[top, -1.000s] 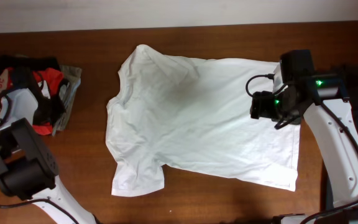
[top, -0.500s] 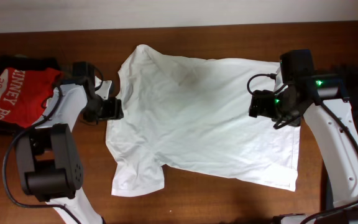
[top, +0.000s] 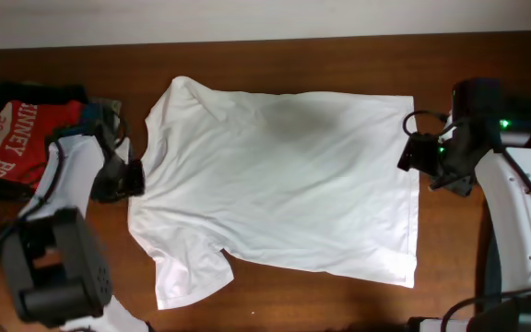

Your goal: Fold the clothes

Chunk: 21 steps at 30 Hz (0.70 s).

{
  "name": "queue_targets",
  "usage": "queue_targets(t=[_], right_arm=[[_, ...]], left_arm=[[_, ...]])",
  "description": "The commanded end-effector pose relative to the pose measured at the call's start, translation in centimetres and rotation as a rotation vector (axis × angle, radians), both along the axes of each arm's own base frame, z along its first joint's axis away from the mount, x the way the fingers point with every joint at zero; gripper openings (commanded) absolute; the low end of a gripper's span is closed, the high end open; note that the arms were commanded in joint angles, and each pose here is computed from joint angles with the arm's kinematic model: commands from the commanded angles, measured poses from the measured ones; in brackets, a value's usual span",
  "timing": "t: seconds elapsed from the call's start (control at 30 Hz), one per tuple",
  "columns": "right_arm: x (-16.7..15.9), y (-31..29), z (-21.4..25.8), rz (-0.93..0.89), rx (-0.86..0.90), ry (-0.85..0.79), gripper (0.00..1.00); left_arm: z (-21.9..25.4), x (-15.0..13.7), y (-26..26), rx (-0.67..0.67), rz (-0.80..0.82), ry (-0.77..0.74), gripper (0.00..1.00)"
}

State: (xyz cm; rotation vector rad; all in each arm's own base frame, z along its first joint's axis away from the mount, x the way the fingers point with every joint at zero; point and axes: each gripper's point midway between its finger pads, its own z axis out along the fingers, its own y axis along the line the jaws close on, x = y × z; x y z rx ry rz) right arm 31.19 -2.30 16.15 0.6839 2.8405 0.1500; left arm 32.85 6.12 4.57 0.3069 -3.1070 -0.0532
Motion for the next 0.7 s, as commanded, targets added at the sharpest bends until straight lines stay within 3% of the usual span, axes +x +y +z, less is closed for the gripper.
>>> queue_targets(t=[0.0, 0.07, 0.13, 0.23, 0.3, 0.53, 0.67], right_arm=[[0.5, -0.2, -2.4, 0.024, -0.005, 0.015, 0.84], [1.0, -0.1, -2.3, 0.077, -0.009, -0.009, 0.84], [-0.1, 0.0, -2.6, 0.081, -0.003, 0.036, 0.85], [-5.7, 0.6, -5.0, -0.022, 0.036, 0.272, 0.84], [-7.2, 1.4, -6.5, -0.037, 0.081, 0.324, 0.75], [-8.4, 2.5, -4.9, -0.027, 0.129, 0.267, 0.79], [-10.2, 2.8, -4.1, -0.052, 0.137, 0.249, 0.82]], left_arm=[[6.4, 3.5, -1.2, -0.029, -0.025, -0.265, 0.49], [8.6, 7.2, -5.9, -0.153, -0.221, -0.455, 0.49], [8.3, 9.0, -9.6, -0.166, -0.380, -0.506, 0.49], [6.3, 4.6, -11.0, -0.205, -0.386, -0.308, 0.56], [6.0, 3.2, -9.7, -0.203, -0.349, -0.248, 0.56], [9.0, -3.5, -4.1, -0.218, -0.120, -0.114, 0.56], [7.3, -6.6, -4.2, -0.246, -0.068, 0.003, 0.56]])
